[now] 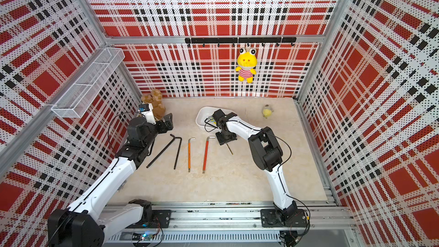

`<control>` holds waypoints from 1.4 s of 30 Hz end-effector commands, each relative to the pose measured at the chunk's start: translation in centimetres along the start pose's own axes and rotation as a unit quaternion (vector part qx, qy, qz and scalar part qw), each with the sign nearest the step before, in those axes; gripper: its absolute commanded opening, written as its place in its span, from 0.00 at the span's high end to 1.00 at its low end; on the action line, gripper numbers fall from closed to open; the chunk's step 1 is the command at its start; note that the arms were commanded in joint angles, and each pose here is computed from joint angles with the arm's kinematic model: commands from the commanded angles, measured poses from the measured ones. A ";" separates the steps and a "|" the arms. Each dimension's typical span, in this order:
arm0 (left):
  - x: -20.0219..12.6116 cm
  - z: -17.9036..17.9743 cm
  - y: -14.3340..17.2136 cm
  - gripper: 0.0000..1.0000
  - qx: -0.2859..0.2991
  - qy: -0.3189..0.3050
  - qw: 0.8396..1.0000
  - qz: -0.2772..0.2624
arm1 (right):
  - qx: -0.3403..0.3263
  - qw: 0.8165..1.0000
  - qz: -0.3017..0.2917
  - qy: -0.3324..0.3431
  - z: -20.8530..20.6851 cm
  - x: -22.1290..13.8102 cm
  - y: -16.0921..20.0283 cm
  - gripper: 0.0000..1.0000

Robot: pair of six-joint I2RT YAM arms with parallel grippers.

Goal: Put the hex key on the desktop into the storage box
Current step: Pick up the Allen key from the center of the board.

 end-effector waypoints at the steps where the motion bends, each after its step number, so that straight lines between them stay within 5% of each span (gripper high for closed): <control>1: -0.1 -0.3 -0.2 0.01 0.003 0.008 1.000 -0.008 | 0.005 1.000 0.022 0.012 0.0 0.9 0.6 0.49; 22: -0.1 -0.4 -0.3 0.01 0.002 0.012 1.000 -0.010 | 0.011 0.994 0.107 0.005 1.4 3.5 4.5 0.66; 28: -0.2 -0.4 -0.3 0.01 0.002 0.011 1.000 -0.012 | 0.010 0.992 0.122 -0.018 2.0 4.6 5.8 1.00; 42: -0.5 -0.5 -0.6 0.01 0.002 0.012 1.000 -0.016 | 0.002 0.998 0.067 -0.014 2.1 2.0 5.0 1.00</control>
Point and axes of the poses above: each gripper's point midway between its finger pads, its own x axis out along the fingers, its own z axis along the line the jaws close on, y = z × x, the point moved 3 cm from there along -x, back along the fingers, and after that the axes turned 6 degrees about -x, right-handed, at the moved point
